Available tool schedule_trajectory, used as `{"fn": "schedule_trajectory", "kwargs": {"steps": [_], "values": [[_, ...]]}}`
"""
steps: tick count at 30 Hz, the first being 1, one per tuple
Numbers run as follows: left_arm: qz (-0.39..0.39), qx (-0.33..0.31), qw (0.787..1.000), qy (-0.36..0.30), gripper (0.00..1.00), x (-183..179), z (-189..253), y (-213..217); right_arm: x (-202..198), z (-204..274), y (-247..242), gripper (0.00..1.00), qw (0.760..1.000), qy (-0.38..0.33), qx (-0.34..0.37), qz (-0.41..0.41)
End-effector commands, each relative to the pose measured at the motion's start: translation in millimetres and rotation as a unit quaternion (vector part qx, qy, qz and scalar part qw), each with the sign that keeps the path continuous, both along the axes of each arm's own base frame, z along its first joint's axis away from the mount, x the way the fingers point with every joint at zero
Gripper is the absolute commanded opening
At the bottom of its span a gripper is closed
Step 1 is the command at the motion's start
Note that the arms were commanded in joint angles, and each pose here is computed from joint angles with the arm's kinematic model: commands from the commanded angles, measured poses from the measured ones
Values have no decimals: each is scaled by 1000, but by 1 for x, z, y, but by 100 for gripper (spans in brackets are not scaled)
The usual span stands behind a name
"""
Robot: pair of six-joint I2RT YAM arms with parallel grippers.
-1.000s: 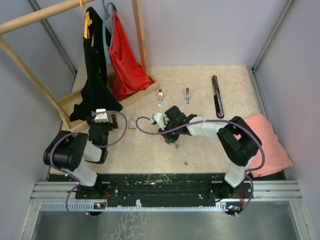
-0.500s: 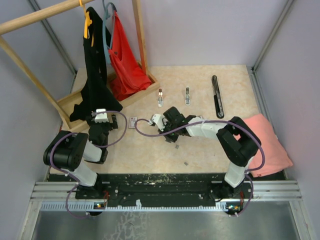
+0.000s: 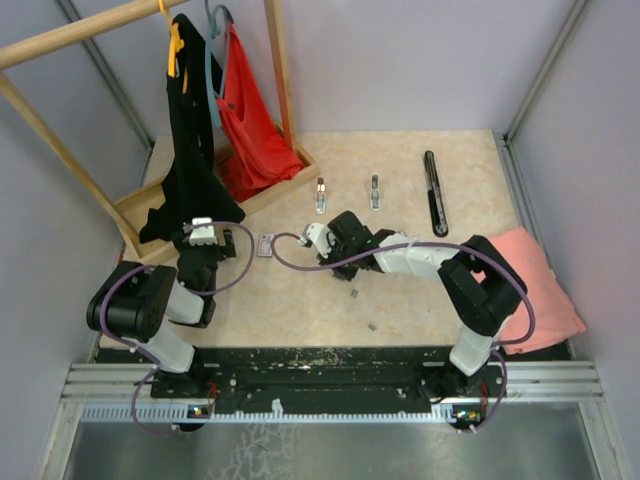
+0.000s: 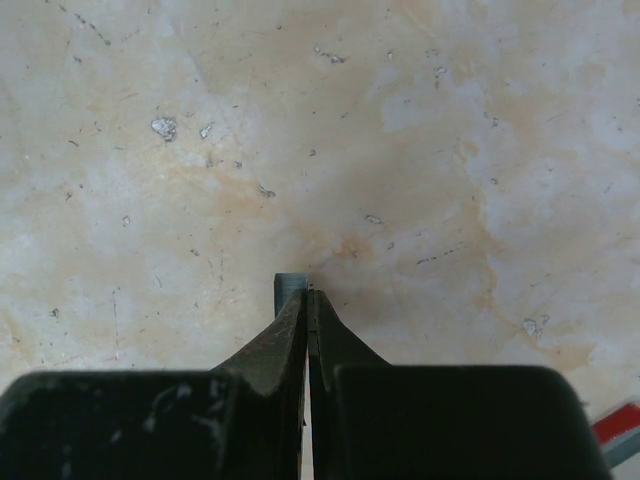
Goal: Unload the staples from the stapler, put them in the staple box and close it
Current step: Pick up the staple from the center of the board, then place the staple in the staple box.
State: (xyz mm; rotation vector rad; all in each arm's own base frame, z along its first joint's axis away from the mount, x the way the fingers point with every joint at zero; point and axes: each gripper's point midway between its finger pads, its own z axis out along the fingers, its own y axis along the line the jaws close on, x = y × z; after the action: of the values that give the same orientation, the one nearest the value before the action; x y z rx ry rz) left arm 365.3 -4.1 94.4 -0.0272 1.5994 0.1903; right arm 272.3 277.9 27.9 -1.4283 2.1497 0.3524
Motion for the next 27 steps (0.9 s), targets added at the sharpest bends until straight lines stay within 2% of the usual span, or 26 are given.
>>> {"fn": "schedule_trajectory", "kwargs": {"steps": [1,11,20,27], "values": [[3,-12,1000,-18,100,5,9,0,25,50,9,0,996,-49,65,-29],[2,-11,1000,-18,100,5,9,0,57,76,-20,0,986,-65,109,-107],[3,-11,1000,-18,100,5,9,0,88,91,-62,0,967,-78,139,-197],[3,-12,1000,-19,100,5,10,0,103,87,-81,0,960,-84,132,-233]]}}
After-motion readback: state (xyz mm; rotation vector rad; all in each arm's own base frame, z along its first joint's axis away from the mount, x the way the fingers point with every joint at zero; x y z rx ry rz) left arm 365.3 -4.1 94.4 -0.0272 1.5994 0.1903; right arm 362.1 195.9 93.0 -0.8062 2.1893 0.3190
